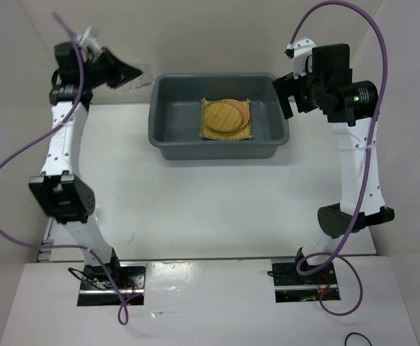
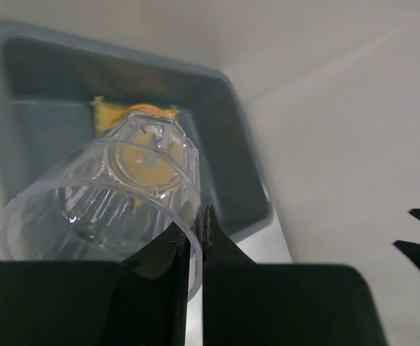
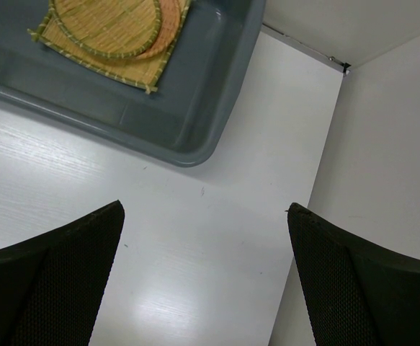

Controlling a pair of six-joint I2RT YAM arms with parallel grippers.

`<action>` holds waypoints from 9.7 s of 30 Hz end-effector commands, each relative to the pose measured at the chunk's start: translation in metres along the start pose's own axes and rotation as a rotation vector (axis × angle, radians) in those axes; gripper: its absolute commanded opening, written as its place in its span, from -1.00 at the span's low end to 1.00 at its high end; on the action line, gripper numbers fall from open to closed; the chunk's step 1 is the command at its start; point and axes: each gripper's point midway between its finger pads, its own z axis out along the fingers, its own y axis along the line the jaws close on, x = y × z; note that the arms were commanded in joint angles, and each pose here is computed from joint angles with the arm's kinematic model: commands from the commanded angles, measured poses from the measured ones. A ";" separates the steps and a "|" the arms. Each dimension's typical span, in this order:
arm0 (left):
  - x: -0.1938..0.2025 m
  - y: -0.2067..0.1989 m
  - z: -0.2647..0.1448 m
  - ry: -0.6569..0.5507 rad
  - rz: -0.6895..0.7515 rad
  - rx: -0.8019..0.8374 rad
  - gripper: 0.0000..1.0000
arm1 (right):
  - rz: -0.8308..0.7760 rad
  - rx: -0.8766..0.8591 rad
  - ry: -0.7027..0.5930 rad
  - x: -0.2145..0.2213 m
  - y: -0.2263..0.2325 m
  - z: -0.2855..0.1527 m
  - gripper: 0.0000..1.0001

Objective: Place the mixed dishes into the plastic bin

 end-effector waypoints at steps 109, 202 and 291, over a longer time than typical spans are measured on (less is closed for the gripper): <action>-0.033 0.005 -0.082 -0.344 -0.026 -0.344 -1.00 | -0.030 -0.006 -0.083 -0.013 0.001 -0.027 0.97; 0.132 0.092 0.061 0.406 0.252 -0.808 -1.00 | 0.084 -0.677 0.310 0.096 0.098 0.182 -1.00; 0.197 0.080 -0.093 0.332 0.199 -0.719 0.80 | -0.138 -0.930 0.259 0.101 0.288 0.198 -1.00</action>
